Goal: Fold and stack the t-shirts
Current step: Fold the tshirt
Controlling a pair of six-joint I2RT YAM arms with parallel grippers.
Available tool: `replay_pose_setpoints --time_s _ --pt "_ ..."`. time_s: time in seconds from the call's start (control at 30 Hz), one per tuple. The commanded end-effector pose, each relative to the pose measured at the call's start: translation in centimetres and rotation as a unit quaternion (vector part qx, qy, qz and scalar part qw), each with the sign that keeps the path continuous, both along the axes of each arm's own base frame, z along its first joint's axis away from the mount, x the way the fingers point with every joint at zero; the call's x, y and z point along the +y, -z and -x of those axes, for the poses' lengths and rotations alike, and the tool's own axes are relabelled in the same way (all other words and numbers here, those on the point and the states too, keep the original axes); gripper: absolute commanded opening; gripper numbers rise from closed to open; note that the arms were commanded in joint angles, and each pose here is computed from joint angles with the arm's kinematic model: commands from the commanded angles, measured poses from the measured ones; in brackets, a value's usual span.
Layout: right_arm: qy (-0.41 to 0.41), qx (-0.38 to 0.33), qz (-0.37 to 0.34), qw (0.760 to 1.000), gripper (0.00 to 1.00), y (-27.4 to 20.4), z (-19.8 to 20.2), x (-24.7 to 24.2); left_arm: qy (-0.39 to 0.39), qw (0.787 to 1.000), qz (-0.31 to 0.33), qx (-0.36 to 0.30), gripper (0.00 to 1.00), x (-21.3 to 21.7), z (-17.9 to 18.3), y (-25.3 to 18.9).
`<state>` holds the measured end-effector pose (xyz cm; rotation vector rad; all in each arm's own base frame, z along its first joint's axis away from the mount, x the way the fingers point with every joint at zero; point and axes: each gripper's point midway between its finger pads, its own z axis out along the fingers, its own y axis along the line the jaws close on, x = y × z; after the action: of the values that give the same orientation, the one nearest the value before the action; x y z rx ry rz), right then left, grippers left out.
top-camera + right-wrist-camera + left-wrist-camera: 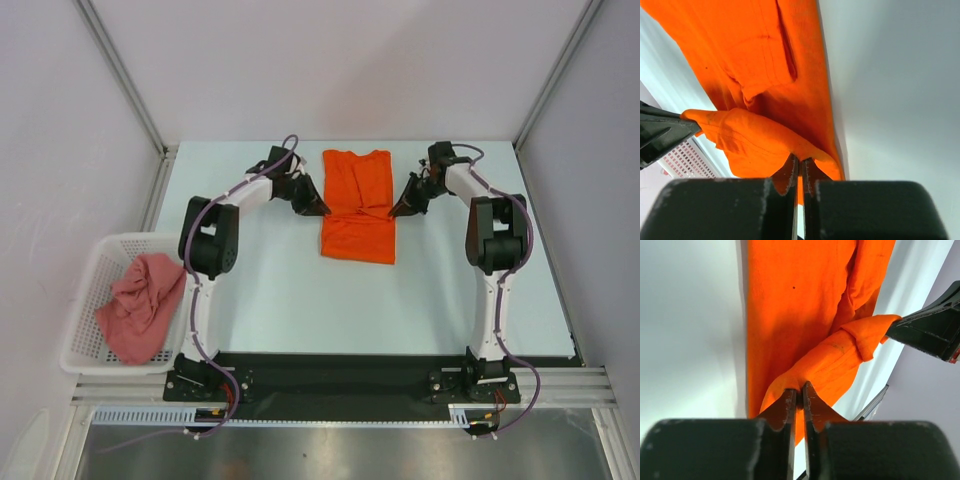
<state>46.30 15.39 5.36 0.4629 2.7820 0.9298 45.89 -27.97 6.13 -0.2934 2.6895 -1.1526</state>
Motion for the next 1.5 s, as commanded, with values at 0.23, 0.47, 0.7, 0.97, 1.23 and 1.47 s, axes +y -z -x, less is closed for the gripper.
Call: replay_pose_setpoints --time_s 0.23,0.47,0.7,0.97,1.23,1.47 --pt "0.029 -0.051 -0.024 0.998 0.32 -2.6 -5.6 -1.7 -0.034 0.989 -0.087 -0.115 0.55 3.2 -3.7 -5.5" --pt "-0.002 -0.089 -0.007 0.996 0.52 -6.5 -2.1 -1.3 0.010 0.984 -0.087 -0.155 0.51 2.8 -0.6 -8.7" --pt "-0.064 -0.088 0.006 0.994 0.58 -5.3 2.7 3.4 0.097 0.984 -0.043 -0.142 0.48 -2.6 4.6 -6.2" --pt "-0.085 -0.047 0.029 0.995 0.62 -2.8 10.0 1.4 0.112 0.982 -0.092 -0.125 0.45 0.7 8.8 -3.3" --pt "-0.102 -0.044 0.018 0.994 0.40 -0.4 13.4 0.7 0.128 0.982 -0.072 -0.122 0.45 1.4 9.7 -1.7" --pt "-0.111 -0.040 0.011 0.993 0.39 0.9 13.3 1.0 0.110 0.986 -0.071 -0.105 0.33 2.4 8.6 -0.4"
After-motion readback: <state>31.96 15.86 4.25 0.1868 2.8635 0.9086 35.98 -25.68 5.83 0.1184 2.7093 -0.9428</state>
